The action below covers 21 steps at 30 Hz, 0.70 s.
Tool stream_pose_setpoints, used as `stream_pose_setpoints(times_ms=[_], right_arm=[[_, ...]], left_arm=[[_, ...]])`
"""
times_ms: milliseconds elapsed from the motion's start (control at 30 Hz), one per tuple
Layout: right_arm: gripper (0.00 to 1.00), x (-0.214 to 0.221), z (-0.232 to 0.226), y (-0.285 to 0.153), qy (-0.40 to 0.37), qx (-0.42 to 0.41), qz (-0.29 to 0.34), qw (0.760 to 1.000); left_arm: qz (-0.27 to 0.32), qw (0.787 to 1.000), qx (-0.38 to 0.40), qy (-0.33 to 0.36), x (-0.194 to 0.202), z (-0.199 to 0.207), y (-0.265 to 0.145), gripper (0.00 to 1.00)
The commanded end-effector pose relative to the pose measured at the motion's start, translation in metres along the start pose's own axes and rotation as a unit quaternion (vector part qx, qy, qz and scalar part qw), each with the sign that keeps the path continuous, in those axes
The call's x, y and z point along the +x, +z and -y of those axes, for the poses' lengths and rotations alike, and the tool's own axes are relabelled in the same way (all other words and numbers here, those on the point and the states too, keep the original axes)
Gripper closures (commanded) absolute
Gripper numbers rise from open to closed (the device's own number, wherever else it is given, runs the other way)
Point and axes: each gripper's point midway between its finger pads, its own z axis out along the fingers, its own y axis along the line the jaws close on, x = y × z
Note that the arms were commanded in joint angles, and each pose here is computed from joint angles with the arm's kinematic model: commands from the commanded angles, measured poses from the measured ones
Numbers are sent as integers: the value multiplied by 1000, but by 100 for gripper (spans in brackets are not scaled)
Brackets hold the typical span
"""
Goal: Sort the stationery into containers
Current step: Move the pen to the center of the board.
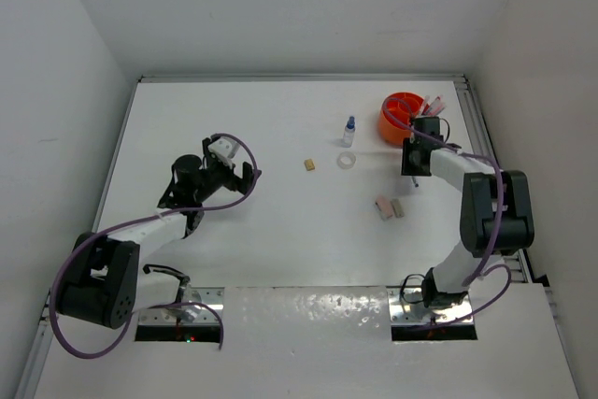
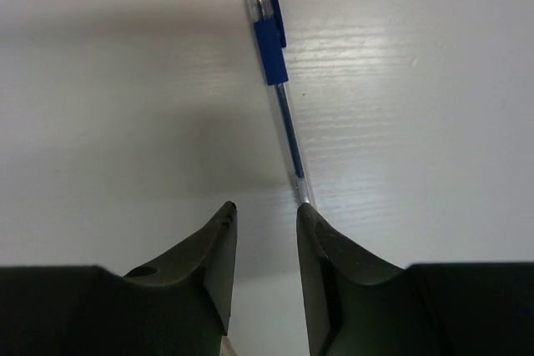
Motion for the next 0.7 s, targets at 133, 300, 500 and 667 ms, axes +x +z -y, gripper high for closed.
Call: stream_pose_setpoints(times_ms=[133,300,500,667], right_arm=[[66,-20,12,9,-18,22,-7,1000],[69,-9,17,22,3,47,-18,999],[97,2,13,19,5,35,-40,999],[100,35,10,-9,28,21,-46,998]], left_arm=[[30,999,1,16,-17,1,0,2],[28,999,-5,14,-17,0,-2,2],[30,999,-6,15,-19,-1,-1,2],[34,999,-5,14,-21,-1,-1,2]])
